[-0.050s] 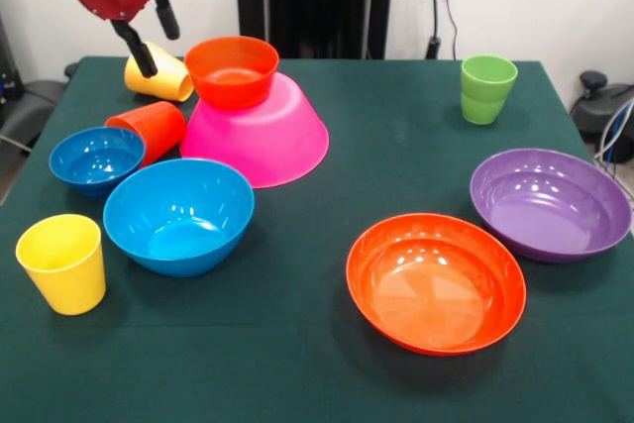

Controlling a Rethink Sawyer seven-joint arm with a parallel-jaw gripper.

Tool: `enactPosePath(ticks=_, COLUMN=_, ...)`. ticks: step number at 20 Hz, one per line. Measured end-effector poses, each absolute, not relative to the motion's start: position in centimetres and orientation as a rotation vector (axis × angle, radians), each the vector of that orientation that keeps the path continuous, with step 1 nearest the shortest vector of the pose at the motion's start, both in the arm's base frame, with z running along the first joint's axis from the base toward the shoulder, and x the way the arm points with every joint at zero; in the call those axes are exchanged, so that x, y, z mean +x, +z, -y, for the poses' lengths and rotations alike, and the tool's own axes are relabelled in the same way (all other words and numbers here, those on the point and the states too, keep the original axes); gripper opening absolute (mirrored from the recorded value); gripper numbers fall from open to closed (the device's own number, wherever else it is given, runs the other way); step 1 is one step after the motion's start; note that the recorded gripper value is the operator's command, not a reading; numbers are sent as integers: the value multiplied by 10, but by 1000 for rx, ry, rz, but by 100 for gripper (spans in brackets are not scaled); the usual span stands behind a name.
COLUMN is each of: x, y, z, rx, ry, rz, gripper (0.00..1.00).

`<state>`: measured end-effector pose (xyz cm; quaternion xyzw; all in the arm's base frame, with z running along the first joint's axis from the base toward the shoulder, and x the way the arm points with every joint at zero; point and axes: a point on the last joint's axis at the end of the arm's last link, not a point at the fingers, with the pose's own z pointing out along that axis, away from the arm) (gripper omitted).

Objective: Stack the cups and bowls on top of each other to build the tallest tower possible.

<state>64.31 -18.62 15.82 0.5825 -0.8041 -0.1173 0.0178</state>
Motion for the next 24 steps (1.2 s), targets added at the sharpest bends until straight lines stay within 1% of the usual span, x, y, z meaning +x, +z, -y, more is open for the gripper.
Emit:
enactPosePath(ticks=5, x=661, y=162, z=180, rx=1816, ry=-366, rz=2586, gripper=100)
enactPosePath(ticks=14, x=687, y=164, z=161, rx=1646, ry=-385, rz=2822, gripper=100)
enactPosePath(ticks=19, x=700, y=159, z=156, rx=1546, ry=-299, rz=2959, gripper=100)
enactPosePath(ticks=24, x=714, y=156, z=147, rx=1549, ry=-184, rz=3036, gripper=100)
